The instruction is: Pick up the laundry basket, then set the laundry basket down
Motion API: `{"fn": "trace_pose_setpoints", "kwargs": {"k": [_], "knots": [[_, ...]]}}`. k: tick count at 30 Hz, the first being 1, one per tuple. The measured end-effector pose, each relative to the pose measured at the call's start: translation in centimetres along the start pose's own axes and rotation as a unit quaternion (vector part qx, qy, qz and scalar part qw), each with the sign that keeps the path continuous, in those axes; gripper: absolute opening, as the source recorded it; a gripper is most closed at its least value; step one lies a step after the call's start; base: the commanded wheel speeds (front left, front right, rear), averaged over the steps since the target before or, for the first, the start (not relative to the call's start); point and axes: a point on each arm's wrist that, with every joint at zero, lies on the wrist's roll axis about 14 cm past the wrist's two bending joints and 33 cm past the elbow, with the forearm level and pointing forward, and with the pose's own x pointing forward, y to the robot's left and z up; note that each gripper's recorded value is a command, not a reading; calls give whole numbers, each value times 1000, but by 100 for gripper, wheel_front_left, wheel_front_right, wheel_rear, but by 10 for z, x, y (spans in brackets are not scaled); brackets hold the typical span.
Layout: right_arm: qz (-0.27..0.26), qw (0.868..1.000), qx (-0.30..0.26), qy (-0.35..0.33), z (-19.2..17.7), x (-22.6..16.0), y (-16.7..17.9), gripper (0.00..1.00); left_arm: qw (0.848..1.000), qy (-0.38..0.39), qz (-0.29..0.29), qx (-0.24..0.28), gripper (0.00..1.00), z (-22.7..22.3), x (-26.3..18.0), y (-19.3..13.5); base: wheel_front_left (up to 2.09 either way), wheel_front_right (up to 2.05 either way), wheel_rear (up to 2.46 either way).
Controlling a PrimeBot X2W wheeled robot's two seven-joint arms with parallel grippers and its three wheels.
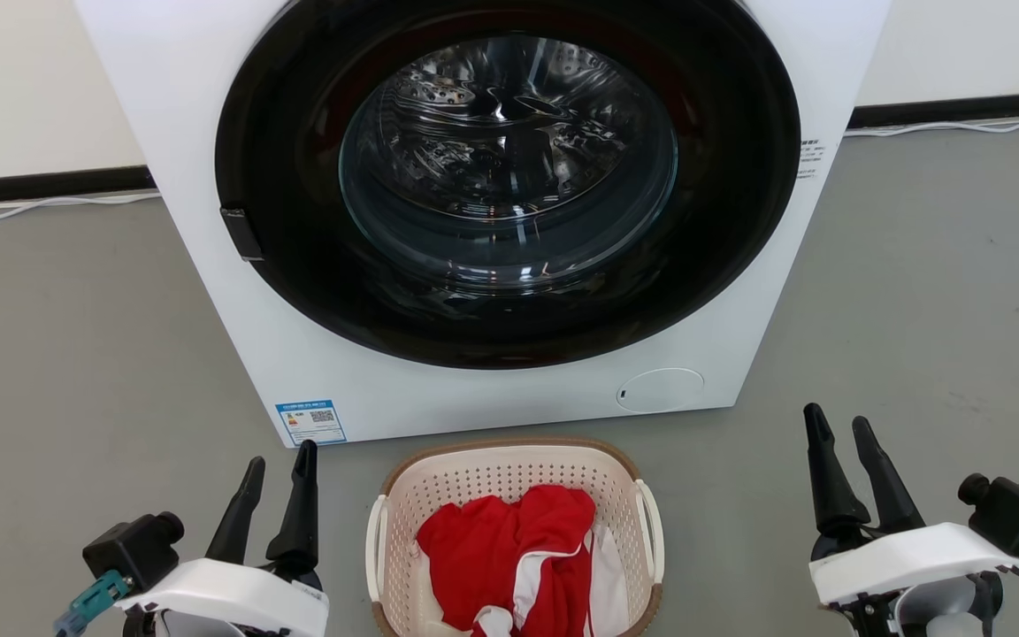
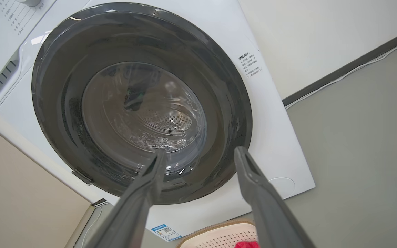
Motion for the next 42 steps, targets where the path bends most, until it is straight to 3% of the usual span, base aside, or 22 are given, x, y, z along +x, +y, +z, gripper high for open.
{"fn": "trace_pose_setpoints", "kwargs": {"k": [19, 42], "knots": [[27, 994, -103, -10, 1, 1, 11, 100, 994, -15, -29, 103, 100, 4, 4, -12, 0, 0, 0], [59, 973, -220, -30, 5, 5, 21, 100, 976, -31, -69, 204, 100, 3, 9, -30, 0, 0, 0]]}}
